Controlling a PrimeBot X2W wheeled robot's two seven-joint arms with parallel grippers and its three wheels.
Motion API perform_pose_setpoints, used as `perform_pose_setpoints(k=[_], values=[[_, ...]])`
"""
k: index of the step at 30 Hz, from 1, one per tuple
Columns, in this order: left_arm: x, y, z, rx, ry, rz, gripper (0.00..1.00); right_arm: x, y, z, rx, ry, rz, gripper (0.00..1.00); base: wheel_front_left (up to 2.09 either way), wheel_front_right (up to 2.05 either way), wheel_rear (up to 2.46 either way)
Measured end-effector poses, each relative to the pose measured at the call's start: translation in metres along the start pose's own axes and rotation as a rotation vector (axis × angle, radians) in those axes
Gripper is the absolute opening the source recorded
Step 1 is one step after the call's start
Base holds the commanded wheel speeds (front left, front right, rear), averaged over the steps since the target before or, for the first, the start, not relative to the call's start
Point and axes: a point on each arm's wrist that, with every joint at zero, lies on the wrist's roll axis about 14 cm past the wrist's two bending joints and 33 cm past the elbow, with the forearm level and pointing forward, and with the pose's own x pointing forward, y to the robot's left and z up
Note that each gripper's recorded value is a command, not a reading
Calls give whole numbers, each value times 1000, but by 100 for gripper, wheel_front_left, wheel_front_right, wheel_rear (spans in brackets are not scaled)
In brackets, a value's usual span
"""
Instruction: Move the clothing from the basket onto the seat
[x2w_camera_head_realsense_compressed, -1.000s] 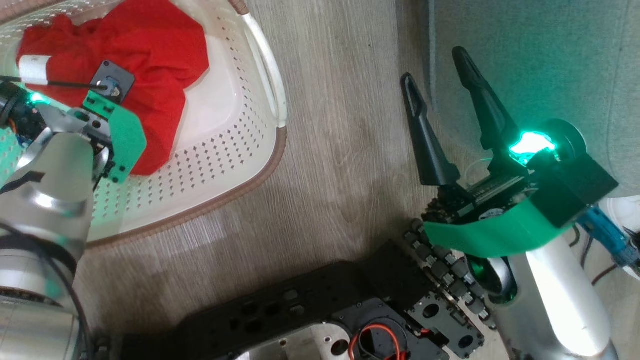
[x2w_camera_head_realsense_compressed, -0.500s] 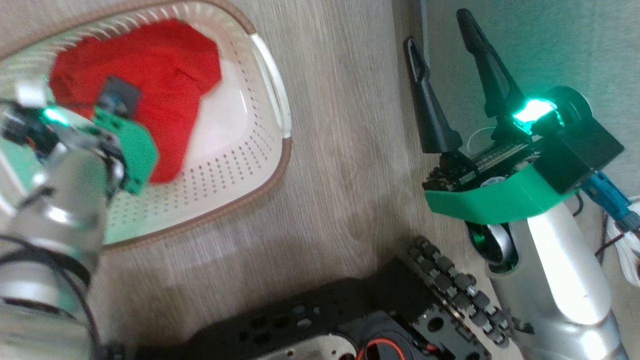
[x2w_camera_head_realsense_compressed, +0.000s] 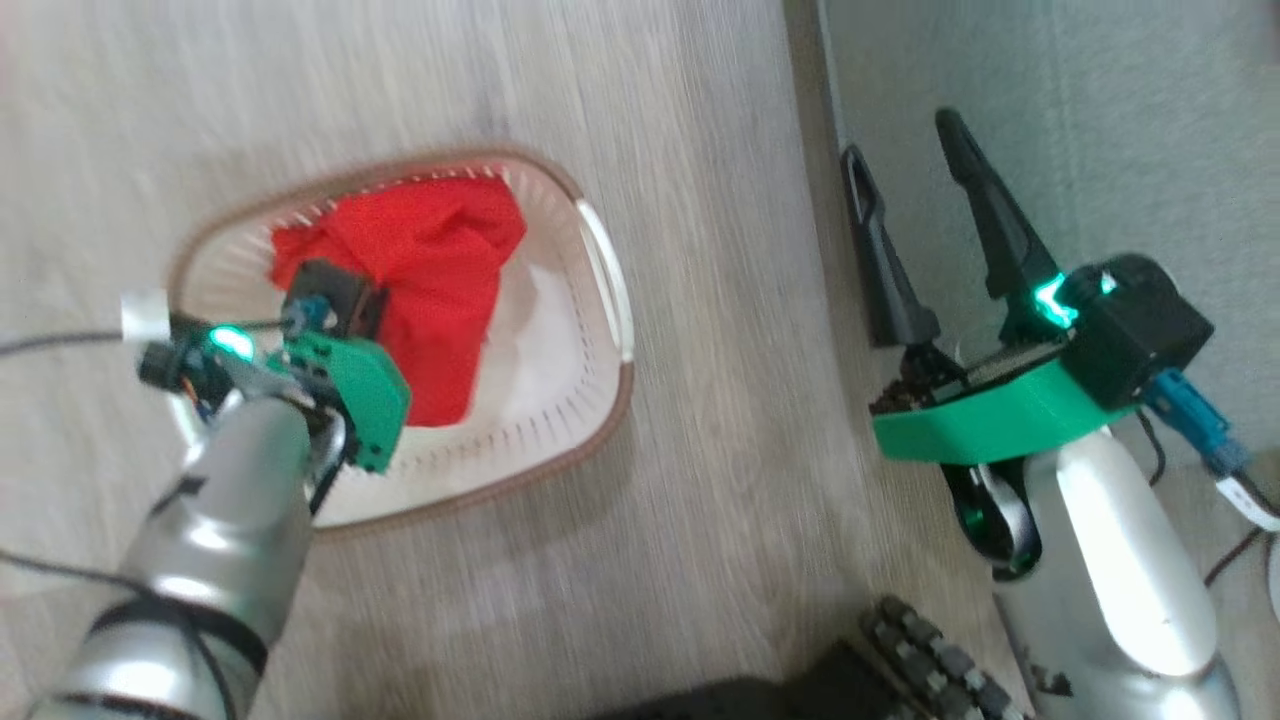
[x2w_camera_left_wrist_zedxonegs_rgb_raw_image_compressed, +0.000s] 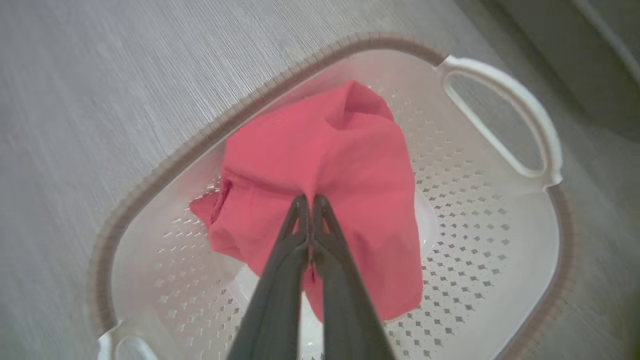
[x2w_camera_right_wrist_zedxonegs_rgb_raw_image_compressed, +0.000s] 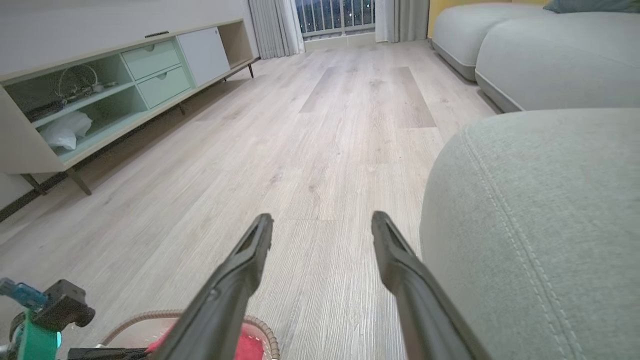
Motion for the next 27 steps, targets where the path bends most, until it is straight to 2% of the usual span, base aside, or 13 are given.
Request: perform_pose_setpoints(k=[10, 27], values=[[-77, 9, 70, -75, -246, 126, 0, -30, 11, 59, 10, -119, -5, 100, 0, 0, 0], [-219, 8, 163, -61, -703, 310, 0, -76, 43, 99, 27, -208, 54, 100, 0, 0, 0]])
